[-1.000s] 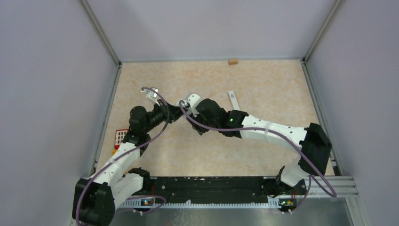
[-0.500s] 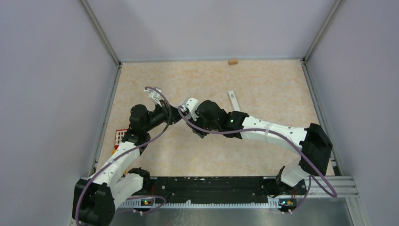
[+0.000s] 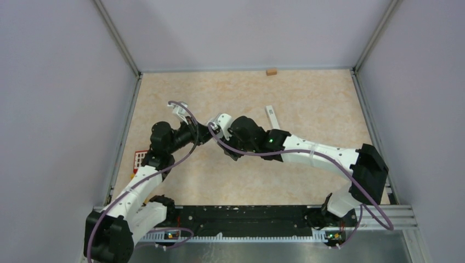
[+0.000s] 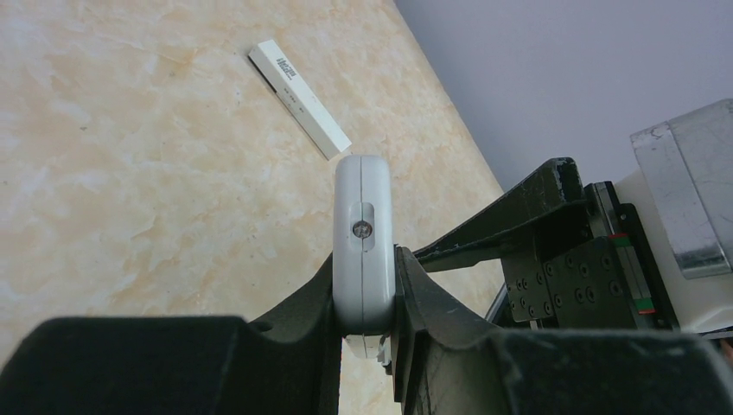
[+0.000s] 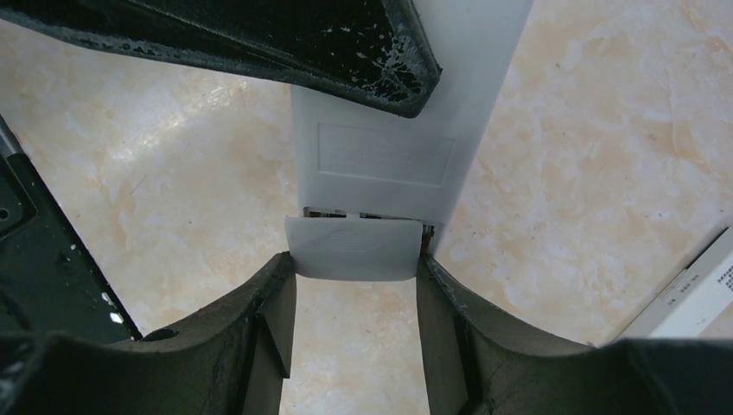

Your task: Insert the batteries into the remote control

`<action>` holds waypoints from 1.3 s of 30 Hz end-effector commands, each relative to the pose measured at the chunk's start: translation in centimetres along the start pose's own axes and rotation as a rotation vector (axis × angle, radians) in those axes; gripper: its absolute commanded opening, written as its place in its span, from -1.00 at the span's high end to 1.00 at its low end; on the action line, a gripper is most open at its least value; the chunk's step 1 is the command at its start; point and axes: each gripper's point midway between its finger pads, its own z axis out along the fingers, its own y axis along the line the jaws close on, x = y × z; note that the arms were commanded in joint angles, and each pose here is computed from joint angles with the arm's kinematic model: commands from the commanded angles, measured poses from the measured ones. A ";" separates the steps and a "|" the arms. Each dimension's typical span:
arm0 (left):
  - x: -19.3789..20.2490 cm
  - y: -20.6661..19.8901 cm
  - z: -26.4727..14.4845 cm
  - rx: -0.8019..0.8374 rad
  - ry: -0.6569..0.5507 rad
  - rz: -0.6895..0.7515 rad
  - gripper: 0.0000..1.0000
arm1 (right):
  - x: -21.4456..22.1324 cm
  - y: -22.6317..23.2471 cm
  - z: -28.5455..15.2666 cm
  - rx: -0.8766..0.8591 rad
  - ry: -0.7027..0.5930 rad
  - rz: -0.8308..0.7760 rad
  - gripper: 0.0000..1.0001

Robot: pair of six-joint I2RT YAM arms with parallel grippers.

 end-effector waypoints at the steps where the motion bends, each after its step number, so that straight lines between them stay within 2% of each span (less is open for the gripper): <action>1: -2.0 -2.4 -0.4 0.040 -0.043 0.053 1.00 | -2.6 -2.1 -1.2 0.081 -0.107 0.033 0.13; 11: -3.4 -1.0 -1.9 -0.111 -0.136 0.052 1.00 | -3.6 -2.2 -1.1 0.084 -0.208 0.008 0.14; 19: -4.1 -1.1 -2.2 -0.130 -0.171 0.046 1.00 | -4.6 0.2 -1.1 -0.059 -0.252 -0.060 0.14; 23: -4.0 -1.2 -2.1 -0.111 -0.171 0.048 1.00 | -4.4 1.2 -0.9 -0.116 -0.231 -0.073 0.14; 39: -3.3 -2.2 -2.3 -0.052 -0.140 0.099 1.00 | -4.6 0.3 -0.1 -0.063 -0.178 -0.054 0.13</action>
